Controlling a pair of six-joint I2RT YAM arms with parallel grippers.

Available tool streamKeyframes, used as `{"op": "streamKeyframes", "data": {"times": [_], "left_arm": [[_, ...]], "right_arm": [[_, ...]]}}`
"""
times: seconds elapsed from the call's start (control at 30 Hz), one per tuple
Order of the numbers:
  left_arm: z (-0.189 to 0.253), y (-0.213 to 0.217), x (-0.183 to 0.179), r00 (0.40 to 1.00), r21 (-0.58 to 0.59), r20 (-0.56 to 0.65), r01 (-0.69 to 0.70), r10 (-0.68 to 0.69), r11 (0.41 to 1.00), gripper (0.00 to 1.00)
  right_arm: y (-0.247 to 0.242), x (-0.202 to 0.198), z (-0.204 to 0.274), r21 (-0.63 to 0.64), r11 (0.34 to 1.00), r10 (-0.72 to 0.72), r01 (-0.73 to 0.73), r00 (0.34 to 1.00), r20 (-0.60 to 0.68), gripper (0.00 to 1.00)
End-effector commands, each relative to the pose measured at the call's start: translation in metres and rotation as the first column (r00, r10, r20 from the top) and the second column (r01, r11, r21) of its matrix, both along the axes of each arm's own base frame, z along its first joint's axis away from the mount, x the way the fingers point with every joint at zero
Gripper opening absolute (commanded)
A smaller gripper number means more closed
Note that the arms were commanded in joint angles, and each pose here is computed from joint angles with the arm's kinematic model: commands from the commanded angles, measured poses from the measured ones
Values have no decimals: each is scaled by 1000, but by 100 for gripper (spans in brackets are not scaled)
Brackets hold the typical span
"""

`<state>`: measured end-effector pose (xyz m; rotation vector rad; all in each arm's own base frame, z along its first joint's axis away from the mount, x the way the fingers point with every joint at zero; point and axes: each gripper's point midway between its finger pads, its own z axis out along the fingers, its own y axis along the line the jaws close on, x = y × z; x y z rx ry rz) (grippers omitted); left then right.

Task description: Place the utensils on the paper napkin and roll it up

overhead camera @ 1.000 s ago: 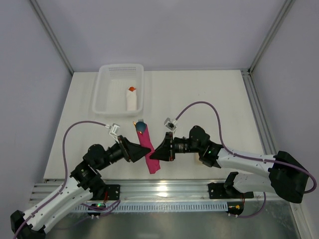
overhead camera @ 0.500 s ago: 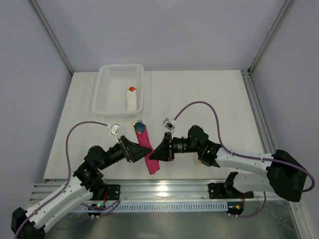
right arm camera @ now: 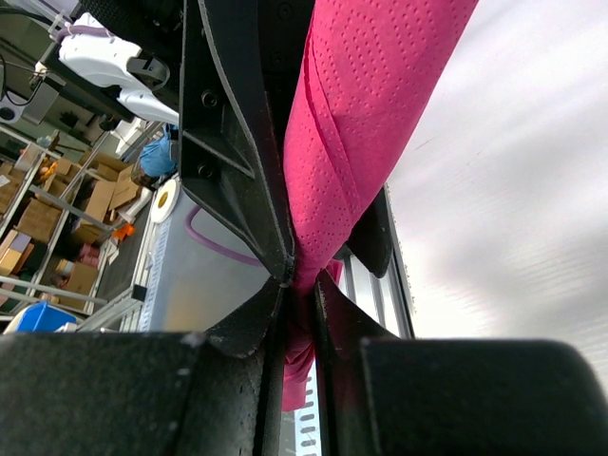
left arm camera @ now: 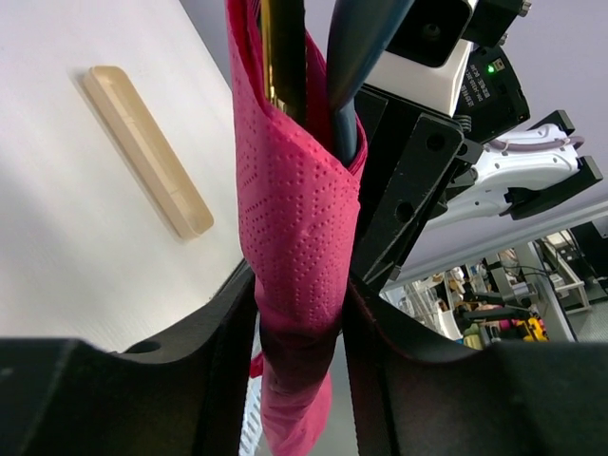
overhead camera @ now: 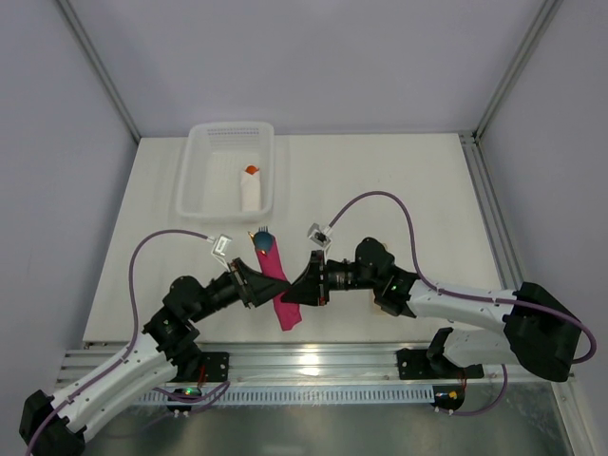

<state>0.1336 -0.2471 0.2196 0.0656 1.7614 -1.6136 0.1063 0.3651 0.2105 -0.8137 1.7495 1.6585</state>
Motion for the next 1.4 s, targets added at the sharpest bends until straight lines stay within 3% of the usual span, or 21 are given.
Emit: {"op": "streamKeyframes", "data": {"times": [0.0, 0.17, 0.23, 0.27, 0.47, 0.57, 0.83, 1.07, 1.17, 1.27, 1.37], "left_arm": [[9, -1, -3, 999, -31, 37, 19, -18, 999, 37], [10, -1, -3, 999, -38, 31, 15, -14, 999, 26], [10, -1, -1, 1000, -38, 26, 8, -7, 999, 15], [11, -1, -1, 1000, -40, 23, 3, -2, 999, 1], [11, 0, 5, 1000, -19, 10, -24, 24, 1000, 0], [14, 1, 7, 999, -12, 18, -37, 37, 999, 0], [6, 3, 18, 996, 81, 6, -84, 84, 993, 0], [10, 3, 25, 995, 156, 46, -99, 93, 983, 0], [11, 5, 29, 993, 218, 49, -111, 103, 970, 0], [12, 10, 38, 991, 290, 57, -134, 123, 948, 0], [25, 21, 62, 981, 382, 70, -194, 181, 904, 0]], "right_arm": [[9, 7, 47, 139, 990, -23, 10, 996, 91, 4], [10, 10, 47, 138, 990, -38, 25, 995, 88, 3], [10, 11, 45, 133, 991, -43, 32, 996, 84, 4], [11, 12, 45, 129, 991, -43, 32, 996, 83, 4], [13, 16, 39, 97, 994, -54, 46, 996, 75, 4], [14, 18, 38, 79, 995, -60, 55, 996, 71, 9], [8, 16, 30, 21, 998, -61, 59, 996, 67, 52], [-16, 25, 17, -75, 982, -171, 175, 984, 56, 69], [-34, 38, 15, -123, 952, -276, 280, 960, 53, 70], [-68, 54, -8, -277, 866, -425, 416, 905, 30, 70], [-92, 63, -9, -335, 799, -524, 500, 851, 21, 70]]}}
